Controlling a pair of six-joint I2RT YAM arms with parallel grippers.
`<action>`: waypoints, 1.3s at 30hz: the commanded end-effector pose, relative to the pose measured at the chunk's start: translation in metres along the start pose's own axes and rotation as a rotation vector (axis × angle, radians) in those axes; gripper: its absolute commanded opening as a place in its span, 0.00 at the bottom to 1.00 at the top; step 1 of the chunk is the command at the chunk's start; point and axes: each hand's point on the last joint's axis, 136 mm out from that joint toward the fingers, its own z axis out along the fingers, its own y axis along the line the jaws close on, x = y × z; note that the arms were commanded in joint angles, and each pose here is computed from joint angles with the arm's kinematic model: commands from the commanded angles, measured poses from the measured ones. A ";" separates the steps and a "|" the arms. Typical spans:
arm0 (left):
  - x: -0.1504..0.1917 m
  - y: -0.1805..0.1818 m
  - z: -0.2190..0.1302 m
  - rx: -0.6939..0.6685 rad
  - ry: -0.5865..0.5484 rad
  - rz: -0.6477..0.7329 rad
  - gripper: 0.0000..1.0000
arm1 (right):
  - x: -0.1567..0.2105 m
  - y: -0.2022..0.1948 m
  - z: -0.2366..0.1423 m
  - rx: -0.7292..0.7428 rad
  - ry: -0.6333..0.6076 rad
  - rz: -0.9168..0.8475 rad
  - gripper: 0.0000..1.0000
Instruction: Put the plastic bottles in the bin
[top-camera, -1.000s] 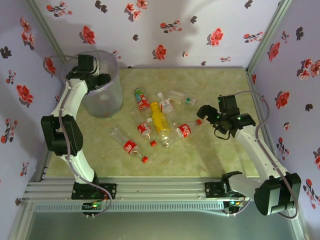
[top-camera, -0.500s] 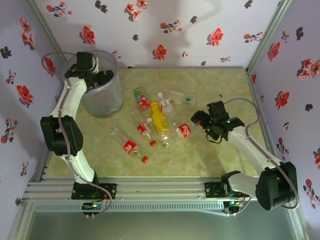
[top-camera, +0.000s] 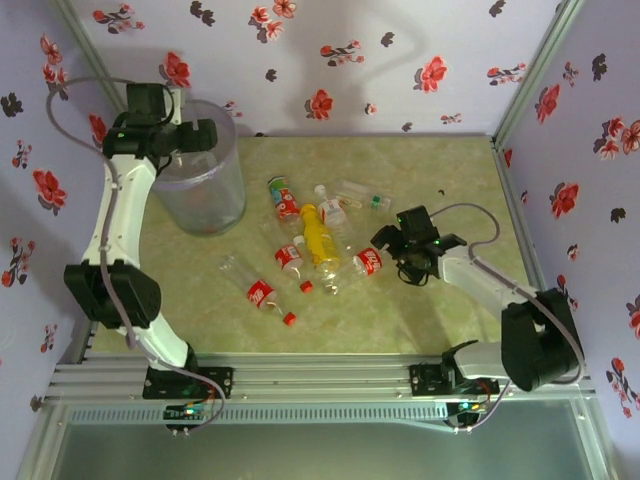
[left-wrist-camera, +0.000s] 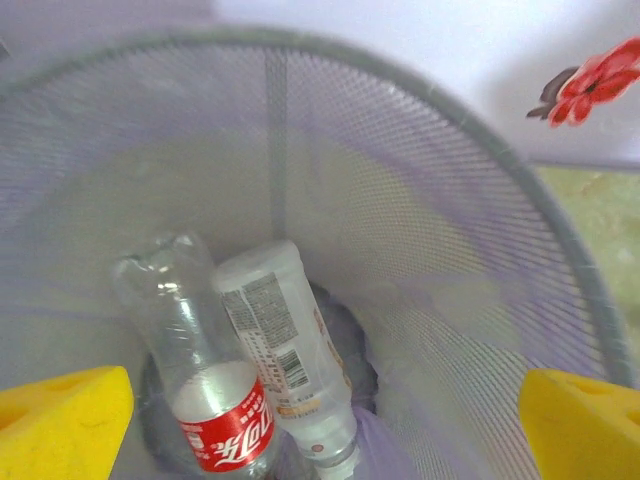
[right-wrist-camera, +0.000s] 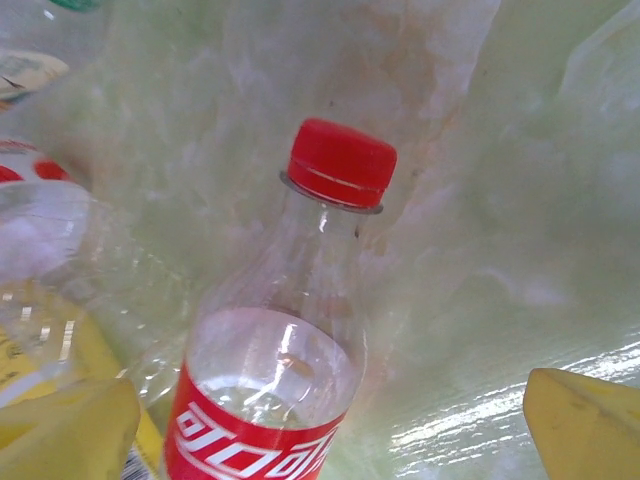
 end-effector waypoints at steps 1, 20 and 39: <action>-0.005 -0.004 -0.045 -0.011 -0.035 0.056 0.99 | -0.002 0.011 0.006 0.002 -0.022 0.000 0.99; 0.108 -0.134 -0.097 0.344 0.044 0.072 0.97 | 0.006 0.013 0.046 0.090 -0.012 -0.028 0.83; 0.172 -0.226 -0.071 0.580 0.156 0.115 0.97 | -0.015 0.024 0.008 0.040 -0.059 -0.059 0.56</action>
